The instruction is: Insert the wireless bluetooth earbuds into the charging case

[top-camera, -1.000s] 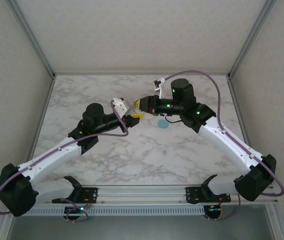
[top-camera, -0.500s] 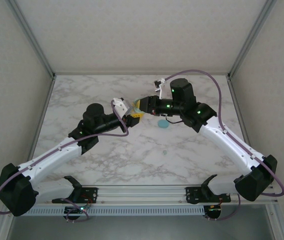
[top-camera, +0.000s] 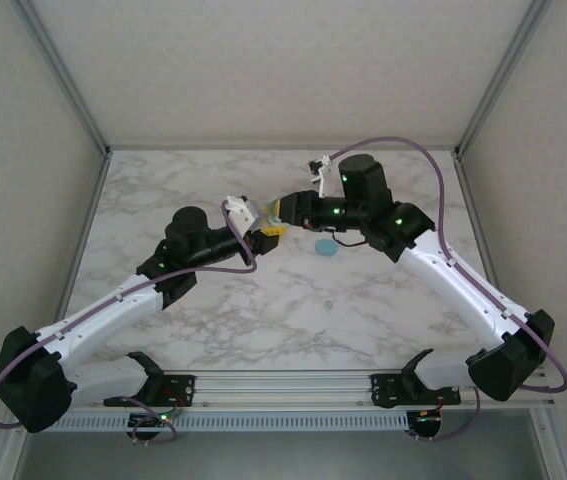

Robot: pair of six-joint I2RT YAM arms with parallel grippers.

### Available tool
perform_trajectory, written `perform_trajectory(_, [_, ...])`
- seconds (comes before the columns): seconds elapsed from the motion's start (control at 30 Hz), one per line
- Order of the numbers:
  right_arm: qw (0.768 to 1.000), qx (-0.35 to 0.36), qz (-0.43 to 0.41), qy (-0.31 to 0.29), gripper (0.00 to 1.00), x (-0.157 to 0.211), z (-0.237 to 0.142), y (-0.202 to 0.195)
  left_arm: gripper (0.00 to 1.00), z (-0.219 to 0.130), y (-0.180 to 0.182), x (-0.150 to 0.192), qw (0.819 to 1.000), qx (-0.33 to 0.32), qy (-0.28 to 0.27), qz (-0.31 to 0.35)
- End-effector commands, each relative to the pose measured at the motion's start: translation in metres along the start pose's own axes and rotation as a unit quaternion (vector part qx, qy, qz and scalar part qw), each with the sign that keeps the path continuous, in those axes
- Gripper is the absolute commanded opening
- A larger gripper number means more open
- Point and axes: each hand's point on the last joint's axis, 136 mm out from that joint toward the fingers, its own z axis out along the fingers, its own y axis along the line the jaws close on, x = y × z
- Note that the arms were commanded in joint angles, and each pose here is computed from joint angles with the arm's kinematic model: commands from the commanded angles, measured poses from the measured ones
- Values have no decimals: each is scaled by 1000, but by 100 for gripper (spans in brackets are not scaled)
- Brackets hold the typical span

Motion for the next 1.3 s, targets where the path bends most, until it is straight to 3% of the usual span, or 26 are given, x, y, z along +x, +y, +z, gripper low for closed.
perform_trajectory(0.0, [1000,19,-8,5,37,2,0,-3,20,-3,-10,-30,999,21,-47,13])
perform_trajectory(0.23, [1000,16,-1,12,38,1,3,-1,21,-1,-11,-28,999,23,-45,11])
perform_trajectory(0.43, [1000,15,-3,12,29,-1,5,0,20,0,-12,-27,999,29,-42,10])
perform_trajectory(0.67, [1000,16,-10,2,35,-4,1,2,20,-1,-11,-28,999,20,-44,11])
perform_trajectory(0.9, [999,12,-49,-12,43,5,-36,18,20,-5,6,-20,999,-32,-31,12])
perform_trajectory(1.1, [990,113,-64,-52,42,16,-77,-15,20,-6,8,-18,999,-40,-33,11])
perform_trajectory(1.27, [944,326,1,-46,43,47,-111,-122,20,-15,7,-22,998,-46,-41,12])
